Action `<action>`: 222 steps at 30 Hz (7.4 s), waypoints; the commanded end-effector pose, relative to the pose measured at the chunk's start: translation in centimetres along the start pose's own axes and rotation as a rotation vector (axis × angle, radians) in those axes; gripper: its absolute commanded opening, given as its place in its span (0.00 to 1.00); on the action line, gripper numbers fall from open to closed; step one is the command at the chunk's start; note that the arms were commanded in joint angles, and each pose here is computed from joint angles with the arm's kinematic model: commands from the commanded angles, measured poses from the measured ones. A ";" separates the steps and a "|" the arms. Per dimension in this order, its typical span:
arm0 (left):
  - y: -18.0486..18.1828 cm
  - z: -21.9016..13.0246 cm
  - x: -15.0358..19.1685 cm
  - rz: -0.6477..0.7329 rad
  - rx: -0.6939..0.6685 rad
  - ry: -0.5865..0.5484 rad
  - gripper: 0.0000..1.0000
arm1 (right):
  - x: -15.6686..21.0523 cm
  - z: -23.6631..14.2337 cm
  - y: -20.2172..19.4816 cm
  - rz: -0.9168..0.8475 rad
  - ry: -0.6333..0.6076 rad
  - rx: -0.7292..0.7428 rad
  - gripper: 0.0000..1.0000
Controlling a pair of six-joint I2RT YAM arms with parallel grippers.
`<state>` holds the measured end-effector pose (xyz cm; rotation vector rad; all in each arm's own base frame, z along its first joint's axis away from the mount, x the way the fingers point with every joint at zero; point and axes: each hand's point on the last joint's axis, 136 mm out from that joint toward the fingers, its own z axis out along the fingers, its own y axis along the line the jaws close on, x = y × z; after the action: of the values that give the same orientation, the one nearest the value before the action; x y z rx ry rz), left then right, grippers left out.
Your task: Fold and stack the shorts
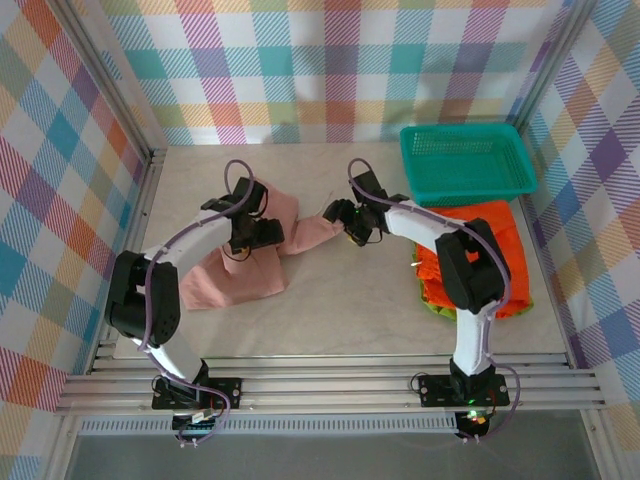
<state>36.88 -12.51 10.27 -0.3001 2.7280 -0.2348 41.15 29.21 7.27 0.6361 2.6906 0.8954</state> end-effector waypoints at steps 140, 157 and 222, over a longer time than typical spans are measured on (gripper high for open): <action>-7.2 -26.9 -27.2 -0.018 0.476 -0.650 0.00 | -12.5 -28.6 15.8 -0.406 -0.451 -0.407 0.00; 4.5 -21.7 -3.9 -0.110 0.301 -0.720 0.41 | 5.5 -19.0 1.9 -0.838 -0.288 -0.240 0.61; 9.3 4.4 4.2 -0.760 -0.322 0.216 0.40 | 7.5 -14.9 -10.5 -0.186 -0.112 0.073 0.90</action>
<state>33.37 -5.07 3.13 -1.4434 2.7083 -0.0638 26.17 18.08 11.92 0.4455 2.6462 0.7020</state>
